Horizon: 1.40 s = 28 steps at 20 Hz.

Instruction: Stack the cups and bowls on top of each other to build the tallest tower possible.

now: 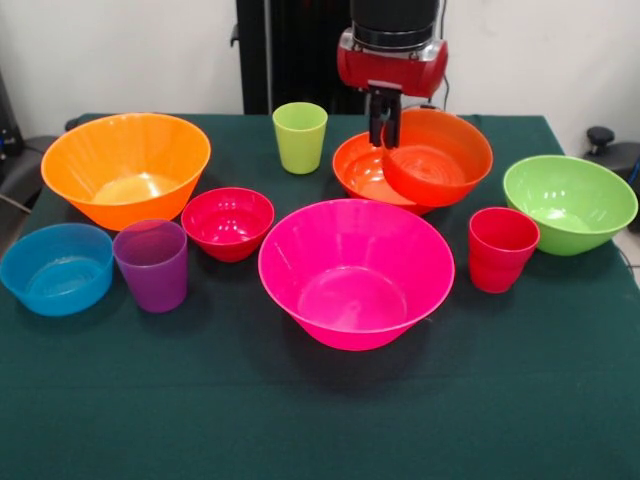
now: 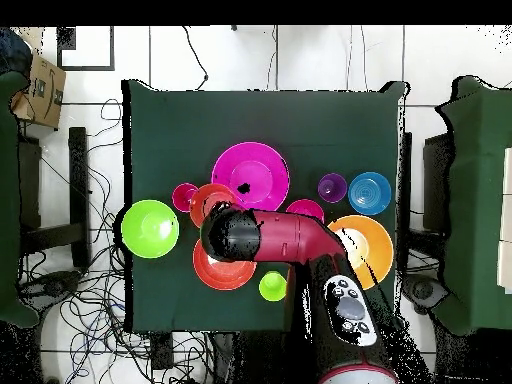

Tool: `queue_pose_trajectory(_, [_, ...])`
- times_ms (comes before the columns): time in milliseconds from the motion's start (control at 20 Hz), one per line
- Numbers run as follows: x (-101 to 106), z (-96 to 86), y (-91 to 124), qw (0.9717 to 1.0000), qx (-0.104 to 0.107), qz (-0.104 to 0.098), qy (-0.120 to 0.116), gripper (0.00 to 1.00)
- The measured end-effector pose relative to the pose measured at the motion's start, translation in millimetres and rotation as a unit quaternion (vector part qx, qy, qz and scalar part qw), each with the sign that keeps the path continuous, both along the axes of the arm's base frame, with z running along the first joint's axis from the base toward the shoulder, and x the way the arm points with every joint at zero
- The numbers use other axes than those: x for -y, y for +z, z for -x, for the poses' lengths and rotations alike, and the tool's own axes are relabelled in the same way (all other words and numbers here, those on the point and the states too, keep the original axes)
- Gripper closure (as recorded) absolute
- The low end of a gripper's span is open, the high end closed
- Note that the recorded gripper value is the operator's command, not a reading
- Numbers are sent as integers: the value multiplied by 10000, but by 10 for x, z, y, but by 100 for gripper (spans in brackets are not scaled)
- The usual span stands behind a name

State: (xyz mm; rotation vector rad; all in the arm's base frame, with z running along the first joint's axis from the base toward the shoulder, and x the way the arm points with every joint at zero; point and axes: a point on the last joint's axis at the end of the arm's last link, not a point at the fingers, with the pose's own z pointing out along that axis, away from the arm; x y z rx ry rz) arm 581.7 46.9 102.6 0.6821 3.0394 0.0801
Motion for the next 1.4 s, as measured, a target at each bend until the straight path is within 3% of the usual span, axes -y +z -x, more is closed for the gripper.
queue_pose_trajectory(200, [28,-93,58,10000,-89,-41,-8,100])
queue_pose_trajectory(550, [230,-258,3,10000,14,-7,-12,100])
queue_pose_trajectory(850, [514,-361,-346,9999,-17,46,92,100])
queue_pose_trajectory(1400, [731,-347,-869,9993,-144,114,339,100])
